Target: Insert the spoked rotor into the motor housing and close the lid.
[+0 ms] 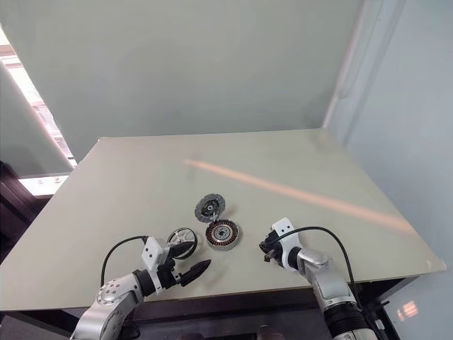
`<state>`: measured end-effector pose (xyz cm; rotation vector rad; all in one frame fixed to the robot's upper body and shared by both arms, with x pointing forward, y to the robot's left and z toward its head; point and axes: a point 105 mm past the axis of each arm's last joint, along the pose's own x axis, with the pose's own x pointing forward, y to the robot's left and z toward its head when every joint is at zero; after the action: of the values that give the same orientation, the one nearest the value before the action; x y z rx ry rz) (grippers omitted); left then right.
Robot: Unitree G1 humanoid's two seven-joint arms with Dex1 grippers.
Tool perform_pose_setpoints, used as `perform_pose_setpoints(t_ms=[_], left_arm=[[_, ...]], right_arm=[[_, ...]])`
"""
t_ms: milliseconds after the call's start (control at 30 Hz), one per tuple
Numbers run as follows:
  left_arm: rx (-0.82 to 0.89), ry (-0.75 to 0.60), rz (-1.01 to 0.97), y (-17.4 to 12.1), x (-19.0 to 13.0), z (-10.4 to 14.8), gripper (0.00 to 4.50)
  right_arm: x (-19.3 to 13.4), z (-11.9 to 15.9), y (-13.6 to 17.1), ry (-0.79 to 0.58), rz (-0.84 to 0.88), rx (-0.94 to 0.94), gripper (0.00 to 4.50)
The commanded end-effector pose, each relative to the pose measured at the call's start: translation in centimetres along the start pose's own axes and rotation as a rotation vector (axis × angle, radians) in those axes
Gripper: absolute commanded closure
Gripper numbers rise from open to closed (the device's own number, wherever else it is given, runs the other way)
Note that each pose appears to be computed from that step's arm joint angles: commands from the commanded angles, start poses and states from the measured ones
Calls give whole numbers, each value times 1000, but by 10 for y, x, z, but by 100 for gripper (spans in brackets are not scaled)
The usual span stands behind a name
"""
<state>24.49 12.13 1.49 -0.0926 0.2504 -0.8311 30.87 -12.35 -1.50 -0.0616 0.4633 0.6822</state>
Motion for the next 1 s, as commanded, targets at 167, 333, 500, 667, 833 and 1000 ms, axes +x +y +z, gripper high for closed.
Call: perform_pose_setpoints(t_ms=[167, 333, 500, 667, 833, 1000], left_arm=[[48, -38, -3, 1, 2, 14, 0], [48, -39, 1, 2, 1, 14, 0], [37, -46, 44, 8, -1, 14, 0], [51, -49, 56, 12, -5, 16, 0], [54, -48, 71, 15, -7, 15, 0], [54, -49, 80, 16, -9, 15, 0]], right_arm=[[-2, 43, -5, -146, -18, -44, 380], [0, 63, 4, -188, 9, -77, 380], [8, 75, 16, -179, 18, -35, 380], [21, 88, 35, -166, 84, -73, 380], [33, 94, 46, -157, 113, -106, 380], [44, 96, 58, -142, 141, -130, 380]])
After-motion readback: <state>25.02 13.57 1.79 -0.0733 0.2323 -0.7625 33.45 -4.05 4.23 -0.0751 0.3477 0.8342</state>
